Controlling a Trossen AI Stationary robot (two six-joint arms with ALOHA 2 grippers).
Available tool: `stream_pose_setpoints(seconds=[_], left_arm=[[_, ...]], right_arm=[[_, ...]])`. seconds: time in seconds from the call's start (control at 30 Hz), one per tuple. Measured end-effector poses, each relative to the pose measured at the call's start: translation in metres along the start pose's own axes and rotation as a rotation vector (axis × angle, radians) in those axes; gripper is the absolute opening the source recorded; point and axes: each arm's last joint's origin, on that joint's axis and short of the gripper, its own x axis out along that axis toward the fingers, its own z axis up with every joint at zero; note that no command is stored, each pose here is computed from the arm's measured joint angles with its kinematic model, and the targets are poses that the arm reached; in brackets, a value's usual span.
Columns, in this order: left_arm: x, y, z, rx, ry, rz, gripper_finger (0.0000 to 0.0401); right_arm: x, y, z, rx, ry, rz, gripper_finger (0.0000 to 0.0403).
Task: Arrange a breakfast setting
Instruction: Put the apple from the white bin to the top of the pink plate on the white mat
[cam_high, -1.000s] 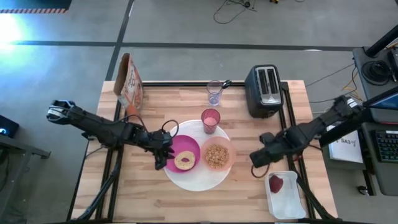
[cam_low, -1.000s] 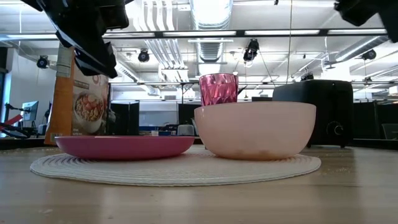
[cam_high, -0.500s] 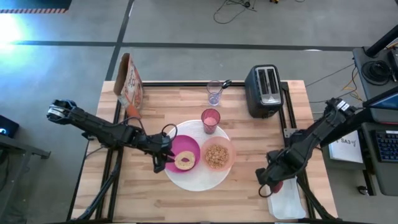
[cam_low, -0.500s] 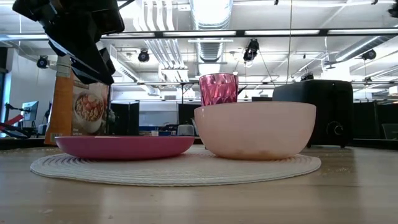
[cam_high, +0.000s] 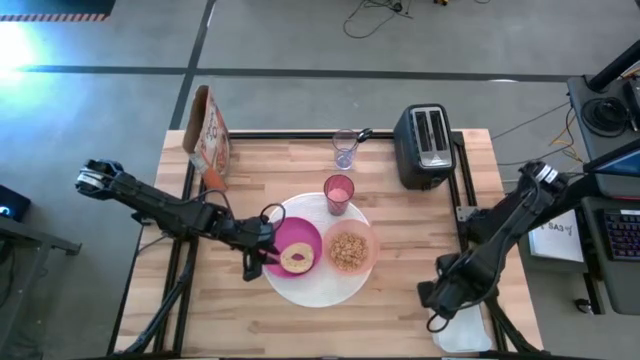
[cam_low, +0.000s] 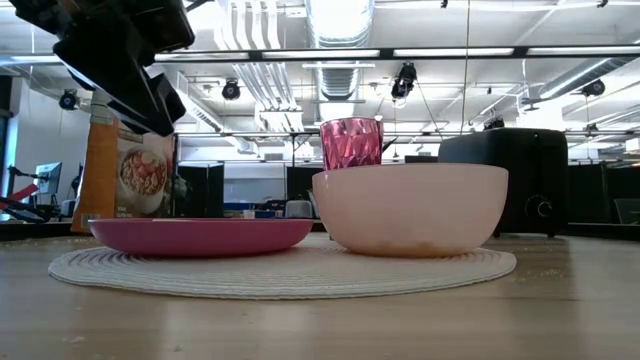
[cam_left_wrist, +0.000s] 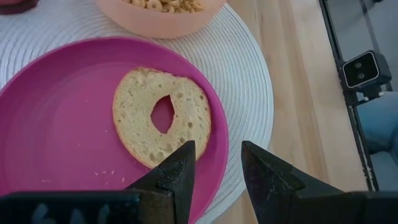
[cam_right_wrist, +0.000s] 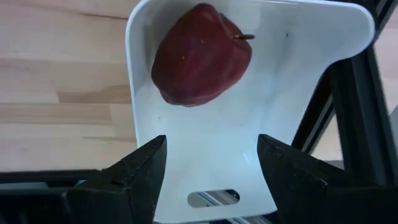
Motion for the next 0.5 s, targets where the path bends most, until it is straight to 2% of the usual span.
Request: stream_pose_setpoints(seconds=[0.5], left_arm=[[0.0,-0.002,-0.002,0.001,0.009,-0.023,0.0113]], right_arm=[[0.035,0.004,0.012,0.028,-0.1,-0.103,0.0244]])
